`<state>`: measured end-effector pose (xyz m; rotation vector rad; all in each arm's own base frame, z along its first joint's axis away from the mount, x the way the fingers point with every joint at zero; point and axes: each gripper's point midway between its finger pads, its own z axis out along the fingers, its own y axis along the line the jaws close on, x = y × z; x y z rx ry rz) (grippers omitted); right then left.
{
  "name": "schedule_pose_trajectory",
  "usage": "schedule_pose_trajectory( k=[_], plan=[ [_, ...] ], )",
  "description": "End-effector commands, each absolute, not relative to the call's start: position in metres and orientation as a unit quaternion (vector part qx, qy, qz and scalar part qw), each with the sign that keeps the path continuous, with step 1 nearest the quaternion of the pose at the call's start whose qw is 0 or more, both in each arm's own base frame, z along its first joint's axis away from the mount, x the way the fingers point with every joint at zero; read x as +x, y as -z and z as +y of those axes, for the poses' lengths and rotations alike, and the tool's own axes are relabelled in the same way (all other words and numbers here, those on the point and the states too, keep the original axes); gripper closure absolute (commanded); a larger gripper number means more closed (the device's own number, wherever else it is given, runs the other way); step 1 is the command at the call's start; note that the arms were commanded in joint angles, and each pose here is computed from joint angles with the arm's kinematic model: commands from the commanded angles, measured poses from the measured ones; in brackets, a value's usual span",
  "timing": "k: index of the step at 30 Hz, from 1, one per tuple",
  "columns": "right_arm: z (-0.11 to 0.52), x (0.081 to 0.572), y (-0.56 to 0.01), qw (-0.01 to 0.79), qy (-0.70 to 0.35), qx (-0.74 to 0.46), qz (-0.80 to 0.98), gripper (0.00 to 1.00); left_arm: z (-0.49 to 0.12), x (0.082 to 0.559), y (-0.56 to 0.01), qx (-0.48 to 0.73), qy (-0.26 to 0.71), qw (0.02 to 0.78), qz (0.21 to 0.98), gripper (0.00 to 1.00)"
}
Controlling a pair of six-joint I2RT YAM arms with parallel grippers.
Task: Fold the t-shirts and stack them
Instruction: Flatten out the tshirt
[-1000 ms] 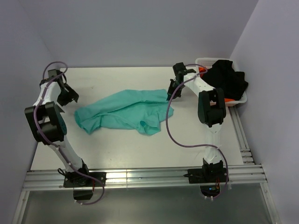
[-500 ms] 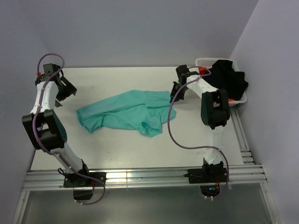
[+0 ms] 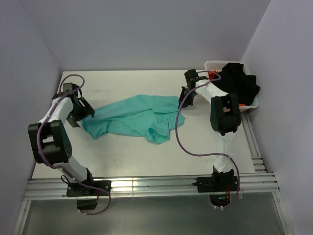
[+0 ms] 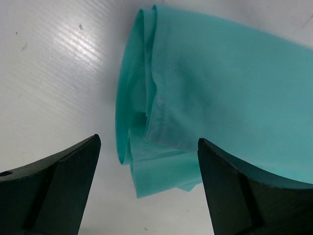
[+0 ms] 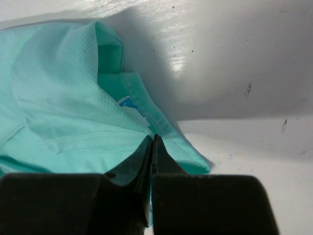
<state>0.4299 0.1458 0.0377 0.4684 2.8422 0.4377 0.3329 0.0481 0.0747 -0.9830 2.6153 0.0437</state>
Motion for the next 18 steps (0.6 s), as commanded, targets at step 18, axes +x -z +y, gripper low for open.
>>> schedule_pose_trajectory(
  k=[18],
  plan=[
    [0.135,0.439,-0.051,0.139,-0.140,0.158,0.968,1.00,0.027,0.368,-0.057,-0.356,0.034,0.192,0.914,0.27]
  ],
)
